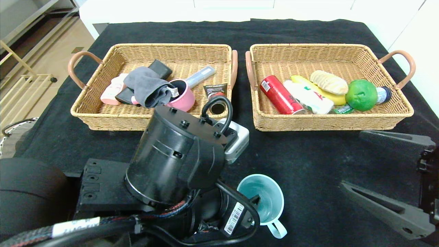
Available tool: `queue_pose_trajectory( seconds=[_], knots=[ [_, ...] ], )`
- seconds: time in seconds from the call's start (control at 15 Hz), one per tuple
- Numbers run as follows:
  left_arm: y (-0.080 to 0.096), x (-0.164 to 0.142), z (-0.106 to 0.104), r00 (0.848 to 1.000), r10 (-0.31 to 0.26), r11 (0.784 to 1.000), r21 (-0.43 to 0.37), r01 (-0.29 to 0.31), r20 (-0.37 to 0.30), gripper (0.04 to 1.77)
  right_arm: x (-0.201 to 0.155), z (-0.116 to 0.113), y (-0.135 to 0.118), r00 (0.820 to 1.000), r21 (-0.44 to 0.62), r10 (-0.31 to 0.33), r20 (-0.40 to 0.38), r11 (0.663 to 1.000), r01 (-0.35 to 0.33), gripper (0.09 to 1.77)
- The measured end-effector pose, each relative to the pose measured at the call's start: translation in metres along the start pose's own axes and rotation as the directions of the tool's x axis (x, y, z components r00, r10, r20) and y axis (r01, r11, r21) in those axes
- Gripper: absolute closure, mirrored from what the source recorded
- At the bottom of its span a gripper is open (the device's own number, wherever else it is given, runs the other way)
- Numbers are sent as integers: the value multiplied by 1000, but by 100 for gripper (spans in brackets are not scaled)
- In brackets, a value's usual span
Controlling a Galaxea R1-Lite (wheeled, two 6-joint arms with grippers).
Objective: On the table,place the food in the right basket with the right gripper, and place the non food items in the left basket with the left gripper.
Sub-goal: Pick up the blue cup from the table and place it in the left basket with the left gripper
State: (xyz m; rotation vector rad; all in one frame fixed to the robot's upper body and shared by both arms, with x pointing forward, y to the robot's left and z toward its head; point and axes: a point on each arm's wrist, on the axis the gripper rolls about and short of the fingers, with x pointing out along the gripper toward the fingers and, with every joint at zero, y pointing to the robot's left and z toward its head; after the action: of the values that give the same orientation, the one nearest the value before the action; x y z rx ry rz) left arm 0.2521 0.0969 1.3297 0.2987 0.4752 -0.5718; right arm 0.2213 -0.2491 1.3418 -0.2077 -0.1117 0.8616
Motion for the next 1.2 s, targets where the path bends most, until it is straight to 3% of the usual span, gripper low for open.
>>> queue_pose_trajectory(
  seconds=[0.73,1.0,1.2],
  knots=[
    [-6,22,-3,1000,7,1000,11,-7,-12,9,0,-1,2,1000,1,8,-2,1000,-8,15],
    [-6,23,-3,1000,8,1000,8,-8,-5,69,0,-1,2,1000,2,9,-3,1000,-9,15],
    [-7,24,-3,1000,8,1000,7,-8,-6,101,0,-2,2,1000,2,9,-5,1000,-9,15]
  ],
)
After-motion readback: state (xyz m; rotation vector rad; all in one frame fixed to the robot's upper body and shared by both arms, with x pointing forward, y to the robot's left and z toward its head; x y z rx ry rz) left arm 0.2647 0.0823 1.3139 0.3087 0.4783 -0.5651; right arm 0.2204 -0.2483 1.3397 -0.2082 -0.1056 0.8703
